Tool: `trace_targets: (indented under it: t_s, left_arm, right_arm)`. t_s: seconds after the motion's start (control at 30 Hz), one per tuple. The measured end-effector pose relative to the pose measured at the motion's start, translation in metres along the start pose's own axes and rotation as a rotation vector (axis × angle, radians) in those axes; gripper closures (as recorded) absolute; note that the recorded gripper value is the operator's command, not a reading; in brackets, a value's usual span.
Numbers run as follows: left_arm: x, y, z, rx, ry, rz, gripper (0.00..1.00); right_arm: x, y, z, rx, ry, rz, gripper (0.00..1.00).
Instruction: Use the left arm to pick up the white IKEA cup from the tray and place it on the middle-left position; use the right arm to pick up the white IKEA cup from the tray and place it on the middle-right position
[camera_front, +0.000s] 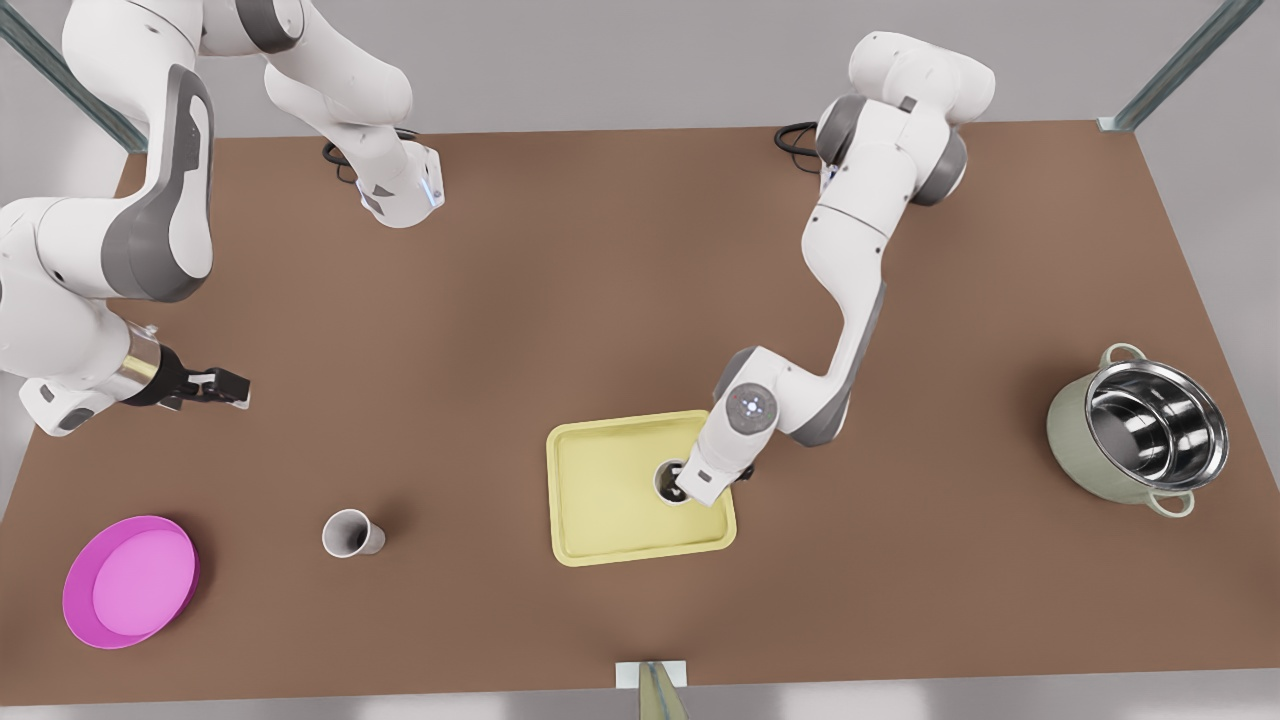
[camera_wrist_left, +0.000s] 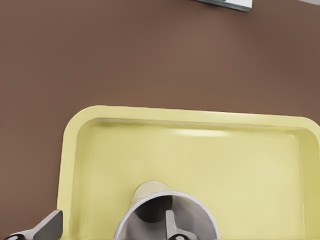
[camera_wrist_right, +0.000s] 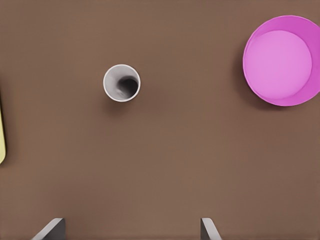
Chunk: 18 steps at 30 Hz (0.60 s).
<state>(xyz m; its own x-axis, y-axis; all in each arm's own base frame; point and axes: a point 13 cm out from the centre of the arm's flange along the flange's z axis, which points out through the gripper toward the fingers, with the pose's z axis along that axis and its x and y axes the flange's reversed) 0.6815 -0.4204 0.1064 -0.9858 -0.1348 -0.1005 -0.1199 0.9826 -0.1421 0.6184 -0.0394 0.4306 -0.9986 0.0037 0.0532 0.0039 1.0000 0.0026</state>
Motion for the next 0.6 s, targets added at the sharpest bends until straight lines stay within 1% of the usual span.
trace_targets:
  t_s: [0.03, 0.07, 0.13, 0.17, 0.2, 0.23, 0.27, 0.3, 0.33, 0.47, 0.6]
  left_arm:
    - [0.001, 0.001, 0.003, -0.002, 0.003, 0.0, 0.0]
    - [0.002, 0.002, 0.006, -0.004, 0.005, -0.001, 0.06]
    - [0.002, 0.002, 0.007, -0.003, 0.006, -0.003, 0.42]
    - [0.002, 0.001, 0.007, -0.002, 0.006, -0.005, 0.55]
    - [0.001, 0.001, 0.007, 0.001, 0.005, -0.008, 0.64]
    - [0.0, -0.001, 0.005, 0.004, 0.003, -0.011, 0.75]
    - [0.0, -0.002, 0.004, 0.007, 0.002, -0.013, 0.84]
    - [-0.001, -0.003, 0.002, 0.01, 0.0, -0.016, 0.96]
    - [-0.002, -0.003, 0.001, 0.011, -0.002, -0.02, 1.0]
    - [-0.005, -0.004, -0.008, 0.006, -0.016, -0.038, 1.0]
    - [-0.016, -0.01, -0.064, 0.016, -0.044, -0.06, 1.0]
  right_arm:
    - [0.0, 0.001, 0.0, 0.001, -0.001, 0.0, 0.0]
    - [0.0, 0.001, 0.0, 0.001, -0.001, 0.0, 0.0]
    - [-0.001, 0.0, 0.001, 0.002, 0.0, 0.003, 0.0]
    - [-0.001, -0.001, 0.003, 0.001, 0.003, 0.005, 0.0]
    - [-0.002, -0.001, 0.004, 0.001, 0.004, 0.006, 0.0]
    - [-0.002, -0.001, 0.005, 0.001, 0.004, 0.006, 0.0]
    - [-0.003, -0.001, 0.005, 0.001, 0.002, 0.007, 0.0]
    - [-0.003, -0.001, 0.005, 0.002, 0.001, 0.008, 0.0]
    - [-0.003, -0.002, 0.005, 0.002, -0.001, 0.01, 0.0]
    - [-0.005, -0.001, 0.006, 0.003, -0.005, 0.011, 0.0]
    - [-0.007, -0.002, 0.005, 0.004, -0.01, 0.013, 0.0]
